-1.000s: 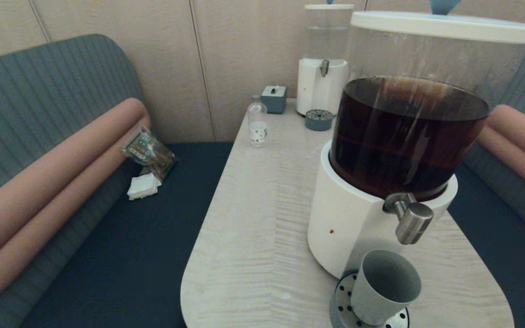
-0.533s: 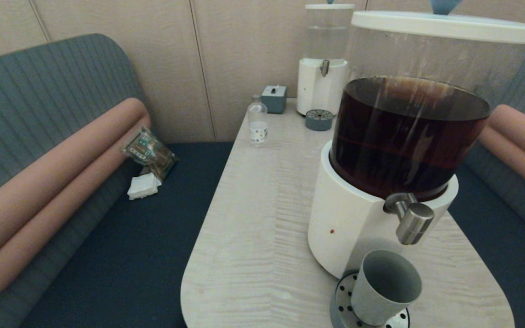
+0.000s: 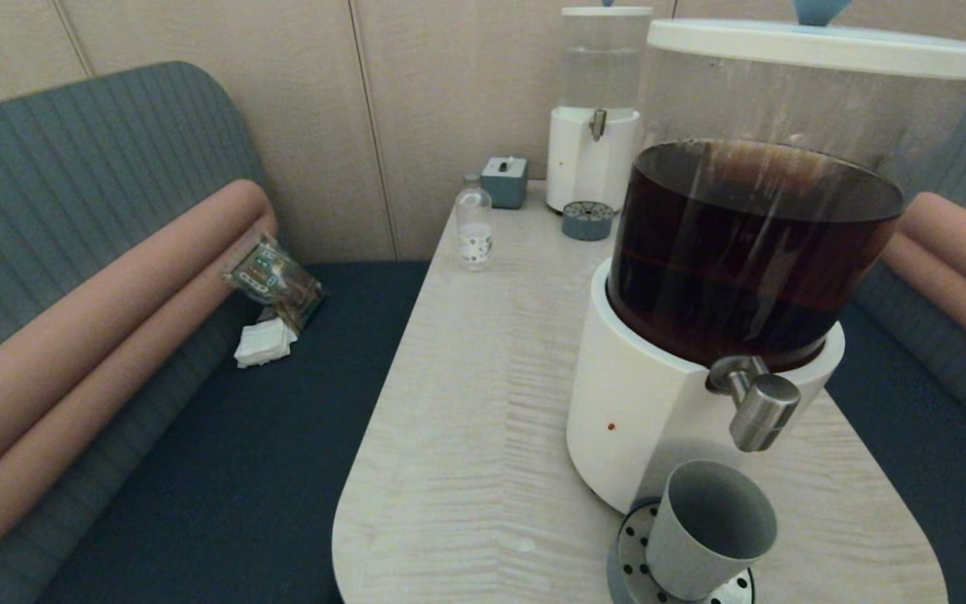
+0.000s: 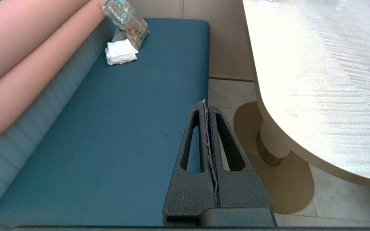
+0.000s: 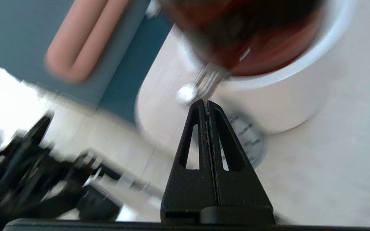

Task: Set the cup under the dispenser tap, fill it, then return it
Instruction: Turn on the faucet

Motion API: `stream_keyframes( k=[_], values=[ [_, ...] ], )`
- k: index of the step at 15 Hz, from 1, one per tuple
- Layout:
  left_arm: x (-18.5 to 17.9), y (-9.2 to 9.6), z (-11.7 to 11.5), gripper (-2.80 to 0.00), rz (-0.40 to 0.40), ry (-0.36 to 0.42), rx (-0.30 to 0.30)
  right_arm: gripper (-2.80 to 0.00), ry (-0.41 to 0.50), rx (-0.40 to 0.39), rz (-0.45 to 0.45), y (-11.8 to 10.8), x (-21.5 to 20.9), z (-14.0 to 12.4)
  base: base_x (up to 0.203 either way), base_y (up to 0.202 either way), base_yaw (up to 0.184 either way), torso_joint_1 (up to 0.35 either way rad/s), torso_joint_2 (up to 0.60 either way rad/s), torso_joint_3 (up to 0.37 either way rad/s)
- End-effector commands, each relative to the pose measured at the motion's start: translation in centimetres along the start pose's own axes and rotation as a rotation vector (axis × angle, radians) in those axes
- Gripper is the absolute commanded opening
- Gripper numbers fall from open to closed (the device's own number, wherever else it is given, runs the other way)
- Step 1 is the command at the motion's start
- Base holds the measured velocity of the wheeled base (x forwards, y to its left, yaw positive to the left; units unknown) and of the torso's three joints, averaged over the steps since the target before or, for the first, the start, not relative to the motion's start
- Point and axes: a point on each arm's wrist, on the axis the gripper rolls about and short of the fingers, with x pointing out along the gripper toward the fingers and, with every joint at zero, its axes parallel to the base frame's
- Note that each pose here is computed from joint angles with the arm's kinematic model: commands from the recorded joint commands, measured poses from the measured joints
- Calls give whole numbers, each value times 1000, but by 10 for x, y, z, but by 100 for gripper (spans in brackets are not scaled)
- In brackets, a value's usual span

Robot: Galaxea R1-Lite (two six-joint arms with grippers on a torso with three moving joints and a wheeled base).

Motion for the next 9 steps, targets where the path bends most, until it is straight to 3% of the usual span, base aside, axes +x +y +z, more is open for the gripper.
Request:
stream_keyframes(
  k=[1,5,9],
  values=[
    [0,0,0,-280,-1,3,-1,-280,107,15,14,-5,29,-2,0,0,0,0,0,0],
    [0,0,0,-280,-1,1,-1,-280,86,-18,10,-15,49,-6,0,0,0,0,0,0],
    [0,0,0,-280,0,2,-1,-280,124,-66,-21,-27,58,-21,0,0,0,0,0,0]
  ],
)
